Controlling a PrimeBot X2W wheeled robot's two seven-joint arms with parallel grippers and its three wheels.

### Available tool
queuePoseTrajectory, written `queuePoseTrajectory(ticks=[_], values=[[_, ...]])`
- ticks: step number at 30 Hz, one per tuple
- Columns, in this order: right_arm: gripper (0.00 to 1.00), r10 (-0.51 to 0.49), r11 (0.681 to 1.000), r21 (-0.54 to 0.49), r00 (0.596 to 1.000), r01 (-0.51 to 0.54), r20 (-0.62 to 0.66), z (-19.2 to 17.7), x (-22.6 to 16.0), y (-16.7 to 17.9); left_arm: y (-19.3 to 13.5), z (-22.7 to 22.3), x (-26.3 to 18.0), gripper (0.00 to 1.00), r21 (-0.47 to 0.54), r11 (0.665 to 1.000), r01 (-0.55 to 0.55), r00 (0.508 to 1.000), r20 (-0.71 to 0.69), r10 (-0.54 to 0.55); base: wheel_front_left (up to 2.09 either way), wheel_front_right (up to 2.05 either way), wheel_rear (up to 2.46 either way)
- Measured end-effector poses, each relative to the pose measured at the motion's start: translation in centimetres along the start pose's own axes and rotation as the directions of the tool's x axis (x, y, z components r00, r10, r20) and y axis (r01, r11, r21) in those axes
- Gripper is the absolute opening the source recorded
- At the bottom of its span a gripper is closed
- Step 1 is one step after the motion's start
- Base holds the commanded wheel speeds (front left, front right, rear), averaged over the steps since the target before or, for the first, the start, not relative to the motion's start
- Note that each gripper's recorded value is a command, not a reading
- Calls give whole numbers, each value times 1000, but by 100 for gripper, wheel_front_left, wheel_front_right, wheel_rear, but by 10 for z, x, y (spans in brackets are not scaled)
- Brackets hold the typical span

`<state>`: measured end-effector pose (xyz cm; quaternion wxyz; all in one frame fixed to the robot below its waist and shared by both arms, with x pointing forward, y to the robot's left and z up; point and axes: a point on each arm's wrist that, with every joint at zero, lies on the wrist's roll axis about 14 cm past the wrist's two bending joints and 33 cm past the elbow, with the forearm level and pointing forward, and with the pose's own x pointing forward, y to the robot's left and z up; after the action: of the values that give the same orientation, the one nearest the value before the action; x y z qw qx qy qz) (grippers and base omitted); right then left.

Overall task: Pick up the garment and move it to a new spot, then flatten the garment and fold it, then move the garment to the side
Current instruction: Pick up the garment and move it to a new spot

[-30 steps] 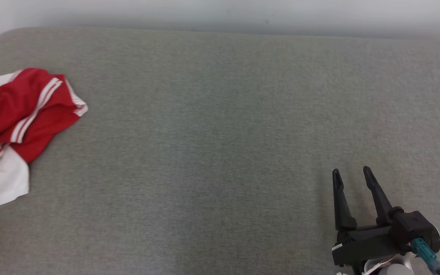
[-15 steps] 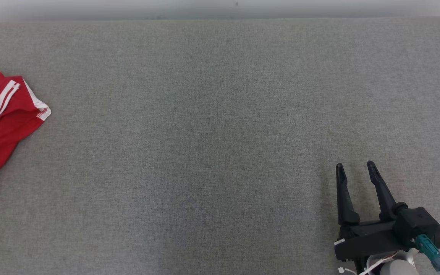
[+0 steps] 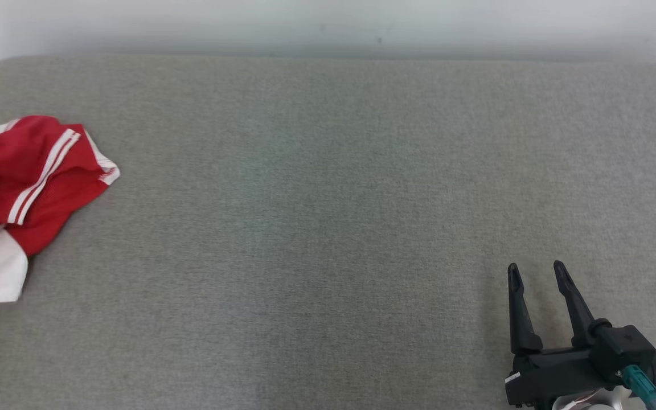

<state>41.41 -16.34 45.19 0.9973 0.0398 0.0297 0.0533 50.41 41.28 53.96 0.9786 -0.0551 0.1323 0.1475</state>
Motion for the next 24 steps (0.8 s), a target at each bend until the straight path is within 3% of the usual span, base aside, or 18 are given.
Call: queuePoseTrajectory(ticks=[6, 12, 17, 24], values=[[100, 32, 999, 5, 999, -33, 22, 9, -3, 12, -19, 75, -20, 0, 22, 997, 74, 971, 226, -77, 0, 0, 0], [100, 51, 999, 10, 998, -51, 45, 18, -10, 19, -68, 146, -50, 0, 69, 974, 216, 881, 416, -225, 0, 0, 0], [100, 26, 1000, 15, 998, -27, 55, 22, -18, 12, -132, 173, -69, 0, 157, 919, 360, 789, 475, -390, 0, 0, 0], [100, -21, 1000, 21, 998, 20, 55, 23, -31, -3, -231, 172, -88, 0, 221, 797, 563, 660, 460, -594, 0, 0, 0]])
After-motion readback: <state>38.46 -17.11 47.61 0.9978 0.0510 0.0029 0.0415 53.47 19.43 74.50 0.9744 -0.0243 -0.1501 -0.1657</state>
